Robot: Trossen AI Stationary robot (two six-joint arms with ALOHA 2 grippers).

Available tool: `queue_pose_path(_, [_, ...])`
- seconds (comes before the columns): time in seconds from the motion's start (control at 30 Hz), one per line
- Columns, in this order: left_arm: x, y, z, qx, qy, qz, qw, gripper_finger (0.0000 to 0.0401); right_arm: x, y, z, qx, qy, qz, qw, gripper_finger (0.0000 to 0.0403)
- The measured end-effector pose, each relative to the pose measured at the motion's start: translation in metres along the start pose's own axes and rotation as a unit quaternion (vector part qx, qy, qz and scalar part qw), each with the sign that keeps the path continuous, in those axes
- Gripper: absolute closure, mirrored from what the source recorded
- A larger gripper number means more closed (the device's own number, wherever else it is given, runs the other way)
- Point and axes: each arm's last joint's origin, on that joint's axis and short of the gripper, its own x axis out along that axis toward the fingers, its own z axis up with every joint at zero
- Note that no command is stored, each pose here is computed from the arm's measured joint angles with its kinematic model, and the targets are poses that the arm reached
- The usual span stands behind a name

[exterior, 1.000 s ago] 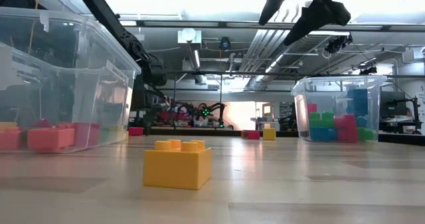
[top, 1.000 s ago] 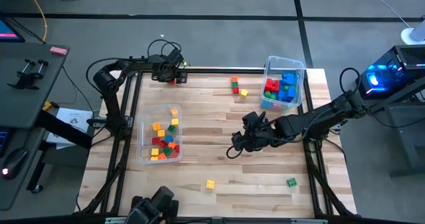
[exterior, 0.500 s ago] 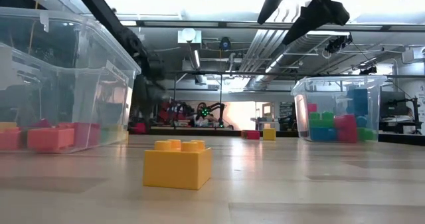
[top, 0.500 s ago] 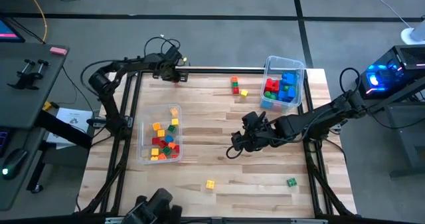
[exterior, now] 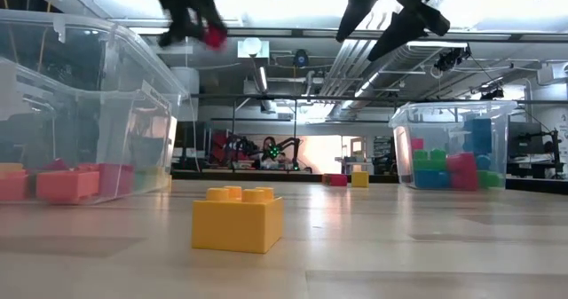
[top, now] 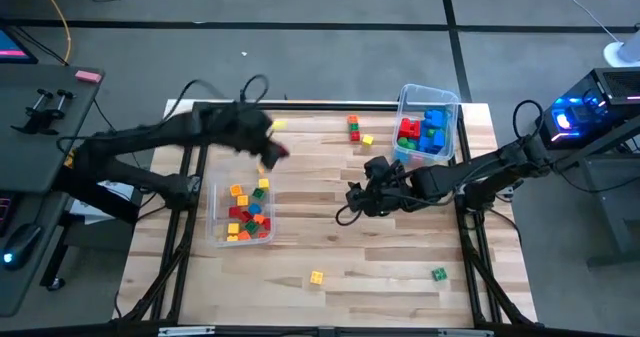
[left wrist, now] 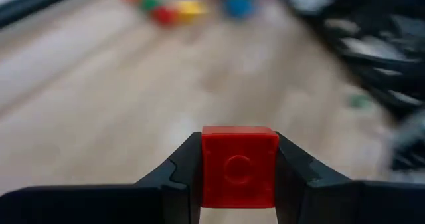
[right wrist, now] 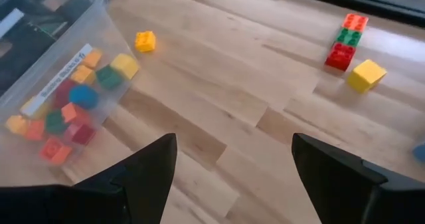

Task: Sort blocks by size
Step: Put the small red game piece into the left transparent bin, then put the small yellow game piece into the left transparent bin

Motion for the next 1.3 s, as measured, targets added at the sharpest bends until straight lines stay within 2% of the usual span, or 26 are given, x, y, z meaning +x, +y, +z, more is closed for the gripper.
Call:
queue_pose_path(0.07, [-0.024,-0.027,-0.018,0.014,-0.016,-0.035,0.999,0.0304,0.002,-0.001,0.002,-0.007,0.001,-0.003,1.0,0.0107])
queue_pose_path(0.17, [-0.055,-0.048,-0.048,0.015,-0.021,-0.042,0.999,0.0304,0.004,-0.003,0.004,-0.019,0.012,-0.001,1.0,0.0107])
queue_pose_path(0.27, [-0.072,-0.051,-0.078,-0.031,0.017,0.007,0.999,0.0304,0.006,-0.003,0.005,-0.033,0.023,0.004,0.999,0.0107])
queue_pose_path(0.4, [-0.078,-0.051,-0.11,-0.067,0.074,0.085,0.991,0.0304,0.006,-0.003,0.005,-0.045,0.03,0.008,0.998,0.0107])
queue_pose_path(0.63, [-0.06,-0.052,-0.13,-0.08,0.136,0.214,0.964,0.0304,0.006,-0.003,0.005,-0.052,0.029,0.011,0.998,0.0107])
queue_pose_path(0.7, [-0.053,-0.053,-0.131,-0.067,0.16,0.225,0.959,0.0287,0.006,-0.002,0.005,-0.052,0.03,0.012,0.998,0.0107])
queue_pose_path(0.97, [-0.043,-0.053,-0.124,-0.025,0.235,0.188,0.953,0.0143,0.006,0.0,0.006,-0.041,0.031,0.028,0.998,0.0107])
queue_pose_path(1.03, [-0.051,-0.053,-0.112,-0.033,0.22,0.167,0.96,0.0123,0.006,0.002,0.007,-0.036,0.029,0.037,0.998,0.0107])
queue_pose_path(1.17, [-0.081,-0.052,-0.067,-0.034,0.108,0.107,0.988,0.0111,0.006,0.005,0.009,-0.026,0.023,0.05,0.998,0.0107])
queue_pose_path(1.3, [-0.099,-0.036,-0.033,-0.023,0.056,0.122,0.991,0.0109,0.006,0.007,0.009,-0.022,0.026,0.06,0.998,0.0107])
